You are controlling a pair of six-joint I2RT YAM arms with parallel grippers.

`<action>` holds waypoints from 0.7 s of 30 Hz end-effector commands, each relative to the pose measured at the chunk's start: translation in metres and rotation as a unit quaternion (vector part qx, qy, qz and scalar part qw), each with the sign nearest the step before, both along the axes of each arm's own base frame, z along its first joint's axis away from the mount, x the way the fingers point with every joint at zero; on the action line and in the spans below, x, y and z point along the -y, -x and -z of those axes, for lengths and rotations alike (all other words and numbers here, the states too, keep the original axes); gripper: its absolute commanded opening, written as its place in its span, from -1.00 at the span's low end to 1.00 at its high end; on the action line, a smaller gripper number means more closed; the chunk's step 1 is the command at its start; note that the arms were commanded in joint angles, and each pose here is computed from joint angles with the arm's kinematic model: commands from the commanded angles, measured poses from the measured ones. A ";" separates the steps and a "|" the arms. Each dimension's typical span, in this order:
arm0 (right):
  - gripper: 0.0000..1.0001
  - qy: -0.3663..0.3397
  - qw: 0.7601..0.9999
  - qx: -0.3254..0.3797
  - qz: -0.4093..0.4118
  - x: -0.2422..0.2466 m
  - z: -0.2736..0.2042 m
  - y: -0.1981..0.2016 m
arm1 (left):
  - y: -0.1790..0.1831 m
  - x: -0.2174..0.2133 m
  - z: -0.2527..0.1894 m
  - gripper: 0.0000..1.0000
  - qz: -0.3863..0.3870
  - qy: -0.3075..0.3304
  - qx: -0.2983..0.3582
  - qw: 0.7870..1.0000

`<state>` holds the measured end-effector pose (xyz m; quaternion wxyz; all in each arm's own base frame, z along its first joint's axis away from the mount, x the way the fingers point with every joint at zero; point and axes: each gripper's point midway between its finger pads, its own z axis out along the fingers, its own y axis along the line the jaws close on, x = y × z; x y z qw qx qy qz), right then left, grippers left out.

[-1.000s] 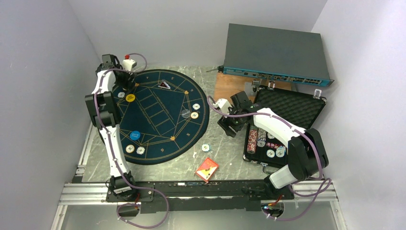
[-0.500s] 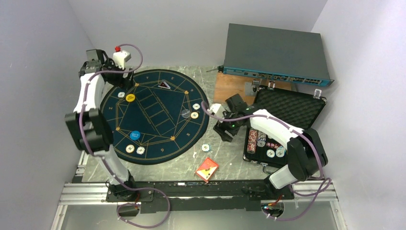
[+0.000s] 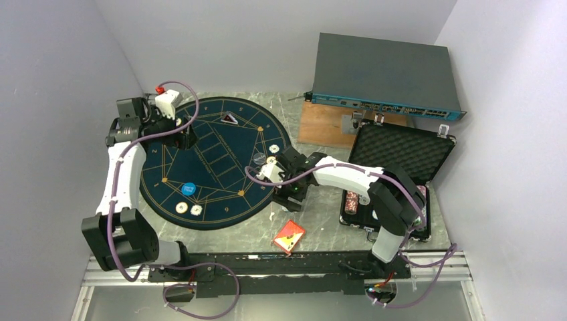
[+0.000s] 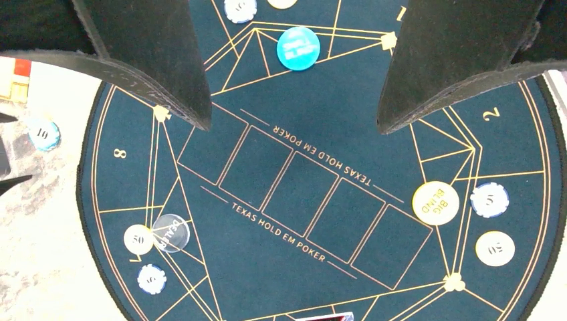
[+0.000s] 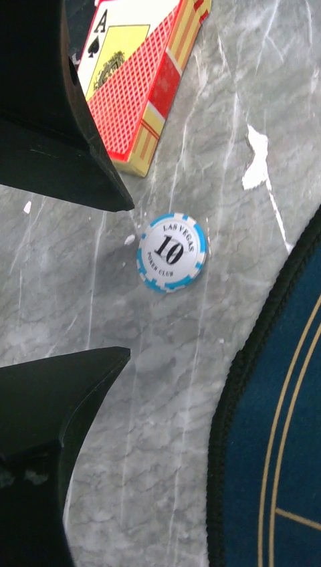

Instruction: Distribute texas hold em gaming equipment

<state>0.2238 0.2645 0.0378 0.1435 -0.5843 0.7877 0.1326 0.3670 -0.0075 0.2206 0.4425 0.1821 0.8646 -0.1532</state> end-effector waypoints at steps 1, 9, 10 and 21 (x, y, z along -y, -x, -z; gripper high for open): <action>0.55 -0.009 1.000 0.017 -0.008 -0.016 -0.009 0.000 | -0.002 0.000 -0.029 0.97 -0.013 0.021 0.049 0.998; 0.54 0.005 0.999 0.020 -0.024 -0.023 0.000 0.004 | 0.005 -0.011 -0.029 0.97 -0.022 0.061 0.040 0.997; 0.53 0.009 0.999 0.021 -0.026 -0.023 0.002 0.005 | 0.005 -0.012 -0.030 0.97 -0.024 0.062 0.041 0.997; 0.37 0.032 0.999 0.015 -0.039 -0.021 0.022 0.008 | 0.006 -0.012 -0.030 0.97 -0.025 0.070 0.042 0.996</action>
